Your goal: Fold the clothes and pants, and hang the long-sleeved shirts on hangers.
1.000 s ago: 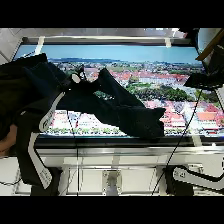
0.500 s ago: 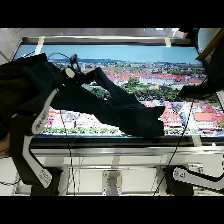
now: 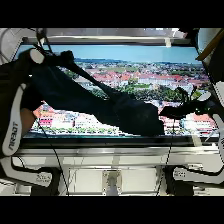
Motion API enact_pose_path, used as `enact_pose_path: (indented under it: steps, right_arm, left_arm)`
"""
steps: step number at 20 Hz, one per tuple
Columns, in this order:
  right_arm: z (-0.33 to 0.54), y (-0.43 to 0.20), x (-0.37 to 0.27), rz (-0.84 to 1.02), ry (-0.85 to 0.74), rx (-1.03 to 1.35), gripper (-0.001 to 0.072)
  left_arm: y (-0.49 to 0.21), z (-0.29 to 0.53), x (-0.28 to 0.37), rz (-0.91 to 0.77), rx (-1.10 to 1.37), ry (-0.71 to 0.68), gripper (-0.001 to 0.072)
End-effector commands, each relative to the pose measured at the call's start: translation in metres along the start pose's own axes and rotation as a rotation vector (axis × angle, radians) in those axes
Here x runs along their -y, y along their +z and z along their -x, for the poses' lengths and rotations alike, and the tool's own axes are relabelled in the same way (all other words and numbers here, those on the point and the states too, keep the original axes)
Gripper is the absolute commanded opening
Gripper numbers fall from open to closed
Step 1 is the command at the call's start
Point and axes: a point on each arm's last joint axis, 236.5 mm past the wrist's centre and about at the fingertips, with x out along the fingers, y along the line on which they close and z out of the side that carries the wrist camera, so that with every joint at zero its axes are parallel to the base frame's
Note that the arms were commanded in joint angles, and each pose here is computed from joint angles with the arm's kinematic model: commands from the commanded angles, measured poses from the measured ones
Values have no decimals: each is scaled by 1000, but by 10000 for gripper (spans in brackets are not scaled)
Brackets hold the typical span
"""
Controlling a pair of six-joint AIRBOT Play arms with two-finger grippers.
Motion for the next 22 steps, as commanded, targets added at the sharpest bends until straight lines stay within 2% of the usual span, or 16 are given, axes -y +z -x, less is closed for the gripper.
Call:
enact_pose_path:
  steps: [1,4,6,7,8,9,10,13,15,18,22]
  right_arm:
    - [-23,-17,-5,24,83,-80,644]
    - [-26,-29,-10,44,117,-132,642]
    - [-27,-26,-9,54,111,-123,597]
    - [-27,-25,-10,54,114,-118,525]
    - [-27,-25,-9,54,113,-115,358]
    - [-27,-23,-9,55,110,-110,75]
    - [-25,-20,-7,58,103,-101,48]
    - [7,-2,3,101,25,-88,47]
    - [60,23,10,131,-55,-10,48]
    - [176,57,18,117,-206,256,47]
    - [294,50,-1,131,-371,545,47]
  left_arm:
    - [12,47,-15,-94,9,93,14]
    - [10,65,-17,-119,-10,119,15]
    - [9,69,-15,-118,-15,118,15]
    - [8,69,-15,-106,-18,119,15]
    - [8,69,-16,-89,-19,119,15]
    - [8,69,-15,-80,-18,119,14]
    - [9,71,-15,-74,-15,119,15]
    - [23,93,-23,-64,34,134,14]
    - [43,129,-36,-45,108,162,14]
    - [65,199,-56,-16,216,221,14]
    - [53,272,-71,-19,231,332,14]
